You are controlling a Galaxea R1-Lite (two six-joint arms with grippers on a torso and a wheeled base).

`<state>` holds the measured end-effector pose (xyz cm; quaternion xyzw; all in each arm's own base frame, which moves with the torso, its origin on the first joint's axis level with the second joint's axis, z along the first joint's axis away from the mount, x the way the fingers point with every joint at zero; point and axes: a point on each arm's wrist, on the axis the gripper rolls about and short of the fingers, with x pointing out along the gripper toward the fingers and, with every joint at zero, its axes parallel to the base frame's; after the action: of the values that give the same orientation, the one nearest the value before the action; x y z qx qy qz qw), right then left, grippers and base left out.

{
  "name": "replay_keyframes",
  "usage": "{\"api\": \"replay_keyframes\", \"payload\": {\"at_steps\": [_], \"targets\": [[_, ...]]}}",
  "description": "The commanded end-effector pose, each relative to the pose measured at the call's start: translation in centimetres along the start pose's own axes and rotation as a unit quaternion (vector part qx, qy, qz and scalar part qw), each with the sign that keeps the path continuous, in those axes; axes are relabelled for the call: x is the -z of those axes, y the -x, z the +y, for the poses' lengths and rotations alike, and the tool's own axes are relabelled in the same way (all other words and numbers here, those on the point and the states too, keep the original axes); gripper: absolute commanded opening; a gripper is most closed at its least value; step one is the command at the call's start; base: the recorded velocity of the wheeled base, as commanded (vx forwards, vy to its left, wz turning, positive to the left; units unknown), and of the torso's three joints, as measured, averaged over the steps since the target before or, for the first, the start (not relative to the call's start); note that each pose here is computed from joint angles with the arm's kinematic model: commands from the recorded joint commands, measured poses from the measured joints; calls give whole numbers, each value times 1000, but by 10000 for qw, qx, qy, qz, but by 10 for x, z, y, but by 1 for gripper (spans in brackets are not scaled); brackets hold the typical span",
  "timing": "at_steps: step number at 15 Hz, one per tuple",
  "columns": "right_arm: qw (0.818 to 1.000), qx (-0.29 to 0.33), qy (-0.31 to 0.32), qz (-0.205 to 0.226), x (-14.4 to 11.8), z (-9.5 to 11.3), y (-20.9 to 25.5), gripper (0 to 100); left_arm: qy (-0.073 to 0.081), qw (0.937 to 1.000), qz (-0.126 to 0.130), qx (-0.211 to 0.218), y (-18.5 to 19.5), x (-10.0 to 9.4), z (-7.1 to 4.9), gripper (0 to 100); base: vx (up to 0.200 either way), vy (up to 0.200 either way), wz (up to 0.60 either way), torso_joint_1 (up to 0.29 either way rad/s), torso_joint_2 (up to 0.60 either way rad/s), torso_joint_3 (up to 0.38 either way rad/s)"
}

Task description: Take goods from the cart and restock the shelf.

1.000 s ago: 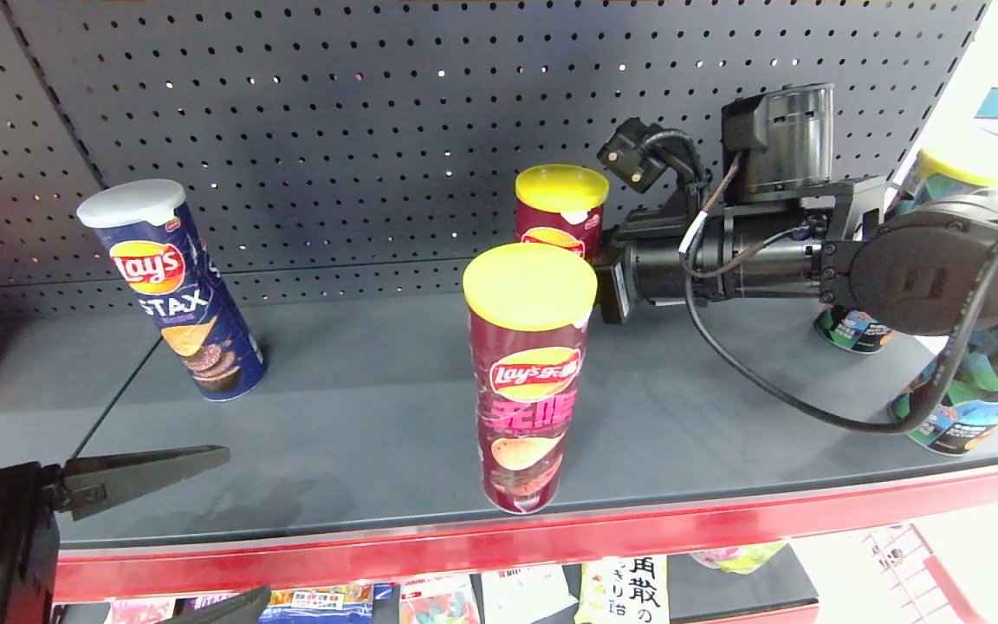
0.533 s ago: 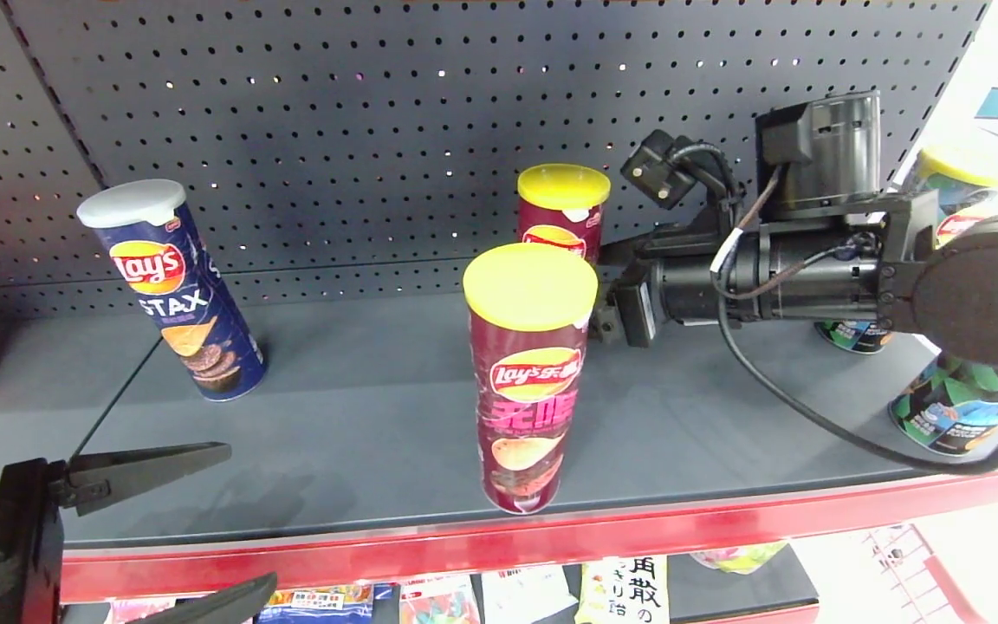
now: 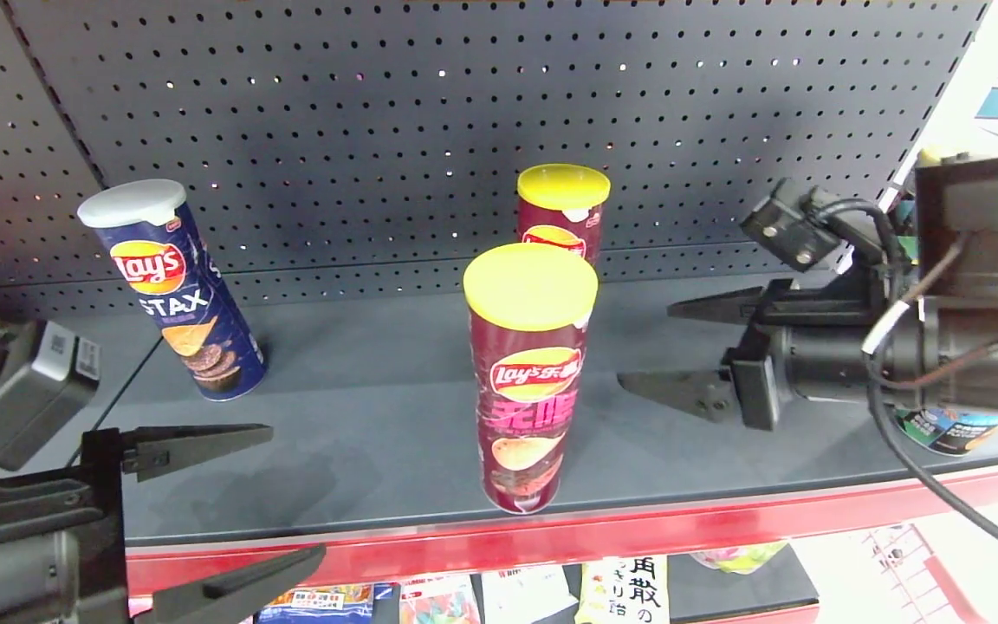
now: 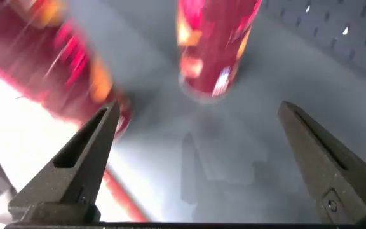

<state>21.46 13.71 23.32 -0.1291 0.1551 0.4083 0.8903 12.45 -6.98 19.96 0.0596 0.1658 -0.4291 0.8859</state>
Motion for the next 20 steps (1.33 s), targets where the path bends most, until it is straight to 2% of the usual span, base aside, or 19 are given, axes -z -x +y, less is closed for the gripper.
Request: {"api": "replay_keyframes", "payload": {"at_steps": [1, 2, 3, 4, 6, 11, 20], "targets": [[9998, 18, 75, -193, 20, 20, 51, 100, -18, 9995, 292, 68, -21, -2, 10, 100, 0, 0, 0, 0, 0, 0], [9997, 23, 81, -214, 26, 24, 61, 100, -47, 9993, 371, 98, -26, 0, 12, 100, 0, 0, 0, 0, 0, 0], [9994, 47, 117, -315, 37, 32, 80, 100, -175, 9986, 483, 140, -37, 3, 16, 100, 0, 0, 0, 0, 0, 0], [9993, 52, 124, -337, 39, 33, 83, 100, -204, 9985, 476, 147, -38, 2, 17, 100, 0, 0, 0, 0, 0, 0], [9967, 149, 235, -761, 51, 46, 119, 100, -302, 9976, 541, 298, -61, 2, 19, 100, 0, 0, 0, 0, 0, 0], [9916, 630, 215, -1111, 52, 48, 143, 100, -288, 9959, 741, 431, -91, -4, 24, 100, 0, 0, 0, 0, 0, 0], [9894, 839, 110, -1179, 50, 45, 147, 100, -306, 9948, 841, 482, -118, -10, 29, 100, 0, 0, 0, 0, 0, 0]]}}
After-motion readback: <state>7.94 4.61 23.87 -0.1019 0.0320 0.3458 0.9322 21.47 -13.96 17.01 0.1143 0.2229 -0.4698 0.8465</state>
